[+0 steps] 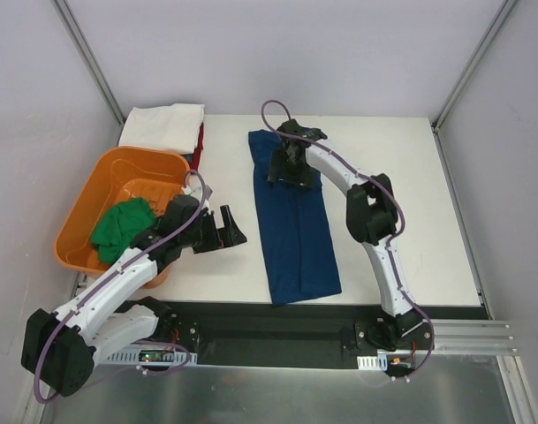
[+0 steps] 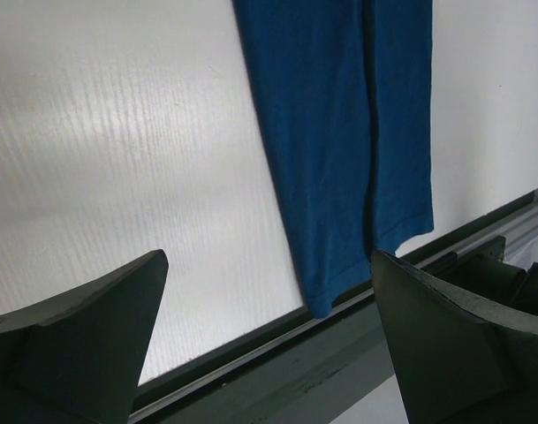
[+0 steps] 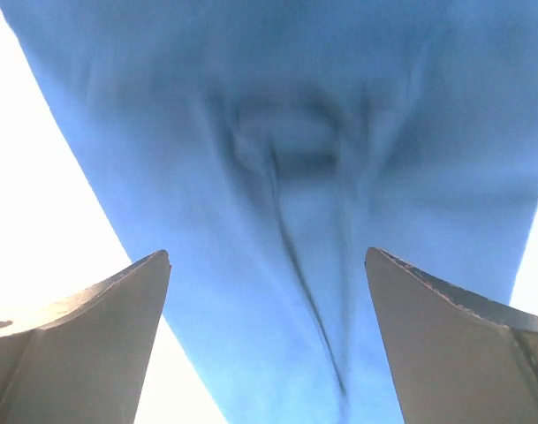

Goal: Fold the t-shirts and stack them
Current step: Rotate the tshirt 90 degrees

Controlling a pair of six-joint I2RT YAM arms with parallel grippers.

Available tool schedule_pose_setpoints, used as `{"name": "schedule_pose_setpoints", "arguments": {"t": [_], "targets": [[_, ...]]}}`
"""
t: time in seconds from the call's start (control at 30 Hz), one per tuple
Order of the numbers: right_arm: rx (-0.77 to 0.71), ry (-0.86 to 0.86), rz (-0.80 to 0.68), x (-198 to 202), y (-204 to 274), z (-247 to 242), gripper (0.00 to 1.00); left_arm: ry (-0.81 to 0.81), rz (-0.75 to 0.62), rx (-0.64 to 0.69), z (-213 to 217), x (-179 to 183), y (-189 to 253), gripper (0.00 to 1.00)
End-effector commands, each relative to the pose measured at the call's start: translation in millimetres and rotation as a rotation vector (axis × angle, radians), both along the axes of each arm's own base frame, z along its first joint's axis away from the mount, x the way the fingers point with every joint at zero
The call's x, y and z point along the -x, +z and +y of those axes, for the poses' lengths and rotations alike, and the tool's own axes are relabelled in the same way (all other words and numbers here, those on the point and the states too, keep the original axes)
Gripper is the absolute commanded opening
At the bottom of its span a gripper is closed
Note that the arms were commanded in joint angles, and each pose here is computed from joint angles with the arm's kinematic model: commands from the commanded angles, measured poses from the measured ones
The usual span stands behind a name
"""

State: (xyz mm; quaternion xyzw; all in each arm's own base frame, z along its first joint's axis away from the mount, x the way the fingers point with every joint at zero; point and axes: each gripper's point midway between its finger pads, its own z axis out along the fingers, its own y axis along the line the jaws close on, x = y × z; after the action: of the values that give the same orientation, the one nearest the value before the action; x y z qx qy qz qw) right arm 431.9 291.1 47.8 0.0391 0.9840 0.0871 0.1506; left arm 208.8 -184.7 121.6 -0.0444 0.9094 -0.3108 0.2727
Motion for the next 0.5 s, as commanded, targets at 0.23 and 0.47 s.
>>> {"name": "schedule_pose_setpoints", "arguments": {"t": [0.23, 0.47], "targets": [[0.076, -0.058, -0.327, 123, 138, -114, 0.97, -0.039, -0.008, 0.094, -26, 47, 6, 0.99], [0.104, -0.192, -0.289, 184, 106, -186, 0.97, -0.099, 0.045, 0.107, -59, 77, -18, 0.99]]}}
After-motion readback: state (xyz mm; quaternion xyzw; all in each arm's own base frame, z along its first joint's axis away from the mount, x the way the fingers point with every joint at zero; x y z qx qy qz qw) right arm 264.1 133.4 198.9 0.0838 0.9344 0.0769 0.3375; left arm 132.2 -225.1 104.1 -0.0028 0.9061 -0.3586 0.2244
